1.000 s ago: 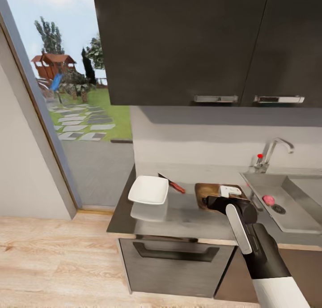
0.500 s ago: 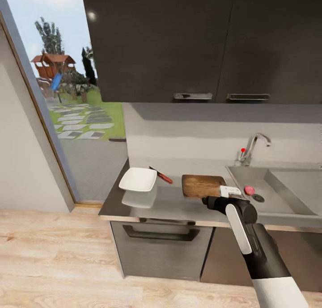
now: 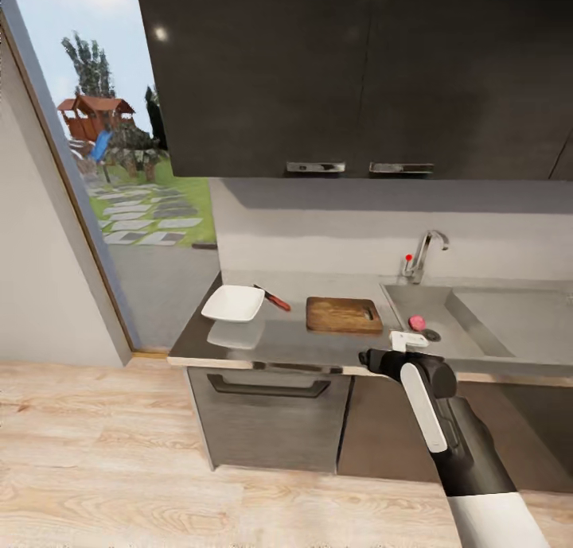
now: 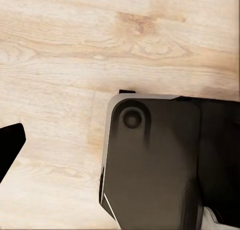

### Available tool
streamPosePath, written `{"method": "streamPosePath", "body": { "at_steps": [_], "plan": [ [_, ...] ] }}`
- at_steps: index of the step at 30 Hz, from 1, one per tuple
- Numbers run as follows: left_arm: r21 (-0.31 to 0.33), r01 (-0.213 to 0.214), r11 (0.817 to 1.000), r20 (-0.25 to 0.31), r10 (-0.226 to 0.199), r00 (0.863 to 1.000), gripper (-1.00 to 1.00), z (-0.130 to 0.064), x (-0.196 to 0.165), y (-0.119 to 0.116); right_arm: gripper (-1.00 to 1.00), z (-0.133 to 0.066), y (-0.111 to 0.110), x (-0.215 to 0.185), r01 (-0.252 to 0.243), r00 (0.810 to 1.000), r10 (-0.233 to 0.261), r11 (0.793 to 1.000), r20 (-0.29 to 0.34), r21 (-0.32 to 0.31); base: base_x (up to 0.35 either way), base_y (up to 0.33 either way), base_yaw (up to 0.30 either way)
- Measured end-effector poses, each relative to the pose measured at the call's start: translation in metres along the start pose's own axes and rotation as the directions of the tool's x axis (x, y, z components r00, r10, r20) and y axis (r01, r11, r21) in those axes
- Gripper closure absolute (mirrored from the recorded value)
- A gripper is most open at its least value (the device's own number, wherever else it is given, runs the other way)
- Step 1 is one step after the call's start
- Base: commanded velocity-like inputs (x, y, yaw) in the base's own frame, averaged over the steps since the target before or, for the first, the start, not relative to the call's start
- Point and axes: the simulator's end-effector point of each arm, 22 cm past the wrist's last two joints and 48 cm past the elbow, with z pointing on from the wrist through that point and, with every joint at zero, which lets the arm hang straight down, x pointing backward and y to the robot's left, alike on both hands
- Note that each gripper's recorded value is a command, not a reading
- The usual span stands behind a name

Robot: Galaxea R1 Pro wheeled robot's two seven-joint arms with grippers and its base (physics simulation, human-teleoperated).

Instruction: In the kitchen, take the Vidalia onion out of the sink, dice it on the chopping board with the paring knife, put the diced onion into the bowl on the countertop, then place both the paring knife and the chopping board into the sink.

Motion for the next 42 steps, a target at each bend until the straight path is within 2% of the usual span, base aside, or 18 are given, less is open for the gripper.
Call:
{"method": "streamPosePath", "body": {
  "at_steps": [11, 13, 15, 18, 23, 26, 27, 29, 32, 33, 34, 35, 38, 42],
  "plan": [
    [0.000, 0.000, 1.000, 0.001, 0.000, 1.000, -1.00, 0.000, 0.000, 0.000, -1.00, 0.004, 0.000, 0.006, 0.001, 1.000, -0.001, 1.000, -0.016, 0.002, -0.266, -0.175, 0.000],
    [0.001, 0.000, 1.000, 0.002, 0.000, 1.000, -1.00, 0.000, -0.001, 0.000, -1.00, 0.008, -0.002, 0.014, 0.001, 0.999, -0.001, 1.000, -0.036, 0.006, -0.095, -0.066, 0.000],
    [0.001, 0.000, 1.000, 0.004, 0.000, 1.000, -1.00, 0.000, -0.002, 0.000, -1.00, 0.022, -0.011, 0.037, 0.002, 0.996, 0.000, 1.000, -0.092, 0.025, -0.024, -0.017, 0.000],
    [0.002, 0.000, 1.000, 0.005, 0.000, 1.000, -1.00, 0.000, -0.002, -0.001, -1.00, 0.036, -0.022, 0.057, -0.005, 0.993, 0.012, 0.999, -0.121, 0.051, -0.010, -0.007, 0.000],
    [0.003, -0.001, 1.000, 0.007, 0.001, 1.000, -1.00, 0.000, -0.003, -0.001, -1.00, 0.068, -0.050, 0.093, -0.038, 0.991, 0.051, 0.993, -0.120, 0.108, -0.003, -0.002, 0.000],
    [0.004, 0.000, 1.000, 0.008, 0.000, 1.000, -1.00, 0.000, -0.004, -0.001, -1.00, 0.083, -0.056, 0.119, -0.049, 0.989, 0.063, 0.993, -0.131, 0.108, 0.000, 0.000, 0.000],
    [0.005, 0.000, 1.000, 0.009, 0.000, 1.000, -1.00, 0.000, -0.004, -0.002, -1.00, 0.093, -0.059, 0.140, -0.034, 0.989, 0.049, 0.994, -0.142, 0.101, 0.000, 0.000, 0.000],
    [0.005, 0.001, 1.000, 0.008, -0.001, 1.000, -1.00, 0.000, -0.004, -0.002, -1.00, 0.112, -0.066, 0.200, 0.039, 0.986, -0.027, 0.997, -0.164, 0.070, 0.000, 0.000, 0.000],
    [0.004, 0.000, 1.000, 0.009, 0.000, 1.000, -1.00, 0.000, -0.005, -0.002, -1.00, 0.118, -0.067, 0.249, 0.100, 0.984, -0.095, 0.995, -0.151, 0.027, 0.000, 0.000, 0.000],
    [0.004, 0.000, 1.000, 0.012, 0.000, 1.000, -1.00, 0.000, -0.006, -0.002, -1.00, 0.117, -0.067, 0.268, 0.128, 0.984, -0.127, 0.992, -0.129, 0.005, 0.000, 0.000, 0.000],
    [0.003, 0.000, 1.000, 0.028, 0.000, 1.000, -1.00, 0.000, -0.013, -0.002, -1.00, 0.113, -0.059, 0.280, 0.175, 0.984, -0.175, 0.984, -0.013, -0.037, 0.000, 0.000, 0.000],
    [0.003, -0.001, 1.000, 0.035, 0.000, 0.999, -1.00, 0.001, -0.018, -0.002, -1.00, 0.104, -0.062, 0.314, 0.182, 0.982, -0.184, 0.982, -0.035, -0.048, 0.000, 0.000, 0.000],
    [0.003, 0.001, 1.000, 0.050, -0.001, 0.999, -1.00, 0.001, -0.024, -0.002, -1.00, 0.098, -0.059, 0.323, 0.191, 0.981, -0.192, 0.979, -0.008, -0.064, 0.000, 0.000, 0.000],
    [0.012, 0.012, 1.000, 0.057, -0.013, 0.998, -1.00, 0.000, -0.028, -0.011, -1.00, 0.077, -0.063, 0.372, 0.193, 0.980, -0.196, 0.978, -0.043, -0.077, 0.000, 0.000, 0.000]
  ]
}}
